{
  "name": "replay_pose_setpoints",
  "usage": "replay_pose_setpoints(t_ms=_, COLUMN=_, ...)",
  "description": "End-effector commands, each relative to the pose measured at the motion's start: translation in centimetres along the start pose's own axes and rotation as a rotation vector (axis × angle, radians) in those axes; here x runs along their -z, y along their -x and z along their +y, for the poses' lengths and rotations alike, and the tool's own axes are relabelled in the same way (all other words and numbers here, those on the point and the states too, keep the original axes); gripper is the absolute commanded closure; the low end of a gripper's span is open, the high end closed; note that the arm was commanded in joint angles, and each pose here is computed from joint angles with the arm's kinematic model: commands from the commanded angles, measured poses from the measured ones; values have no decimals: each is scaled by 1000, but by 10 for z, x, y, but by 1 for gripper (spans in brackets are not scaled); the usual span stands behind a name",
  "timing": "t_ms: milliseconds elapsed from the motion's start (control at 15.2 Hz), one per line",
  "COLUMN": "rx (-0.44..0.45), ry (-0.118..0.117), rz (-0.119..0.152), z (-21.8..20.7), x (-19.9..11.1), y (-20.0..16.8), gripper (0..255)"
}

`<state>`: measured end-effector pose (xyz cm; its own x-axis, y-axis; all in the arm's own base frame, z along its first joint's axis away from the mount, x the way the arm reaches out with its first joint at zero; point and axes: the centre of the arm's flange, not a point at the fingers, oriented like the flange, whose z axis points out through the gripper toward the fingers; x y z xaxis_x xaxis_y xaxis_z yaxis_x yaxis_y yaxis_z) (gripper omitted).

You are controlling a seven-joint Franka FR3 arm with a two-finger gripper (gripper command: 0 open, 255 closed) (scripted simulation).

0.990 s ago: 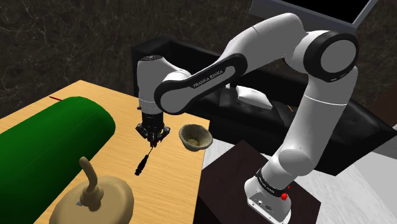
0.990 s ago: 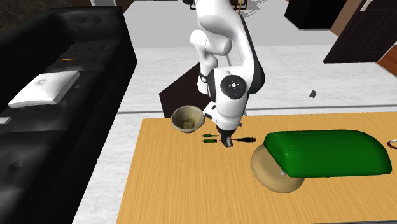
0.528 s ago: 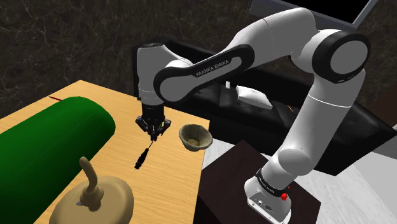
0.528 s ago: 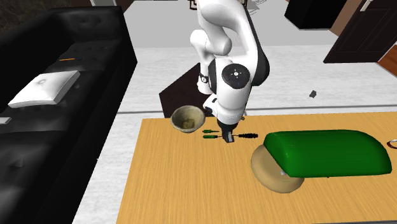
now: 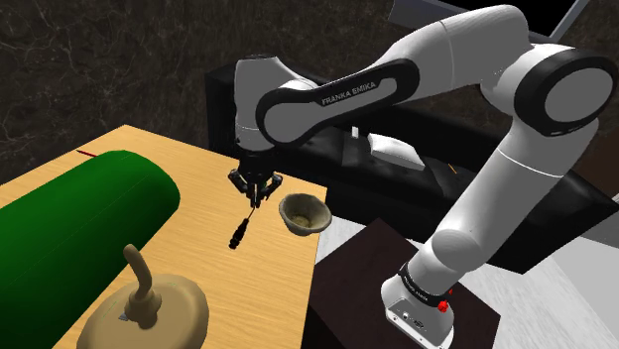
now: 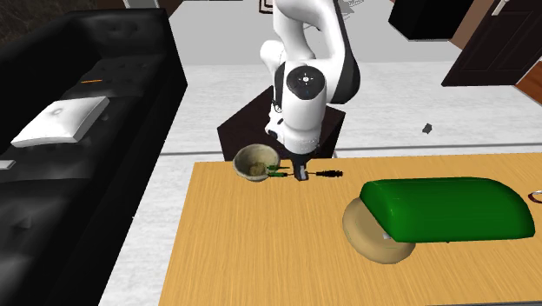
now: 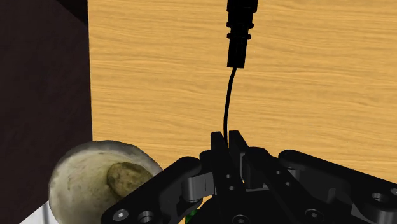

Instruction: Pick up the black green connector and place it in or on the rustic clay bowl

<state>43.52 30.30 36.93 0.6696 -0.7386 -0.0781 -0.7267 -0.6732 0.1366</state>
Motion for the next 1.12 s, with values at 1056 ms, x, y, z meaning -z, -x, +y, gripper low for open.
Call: replay_pose_setpoints(t_ms=1056, rx=1, ry=0, rz=-1, z=141, x=-19, y=-131, gripper=255)
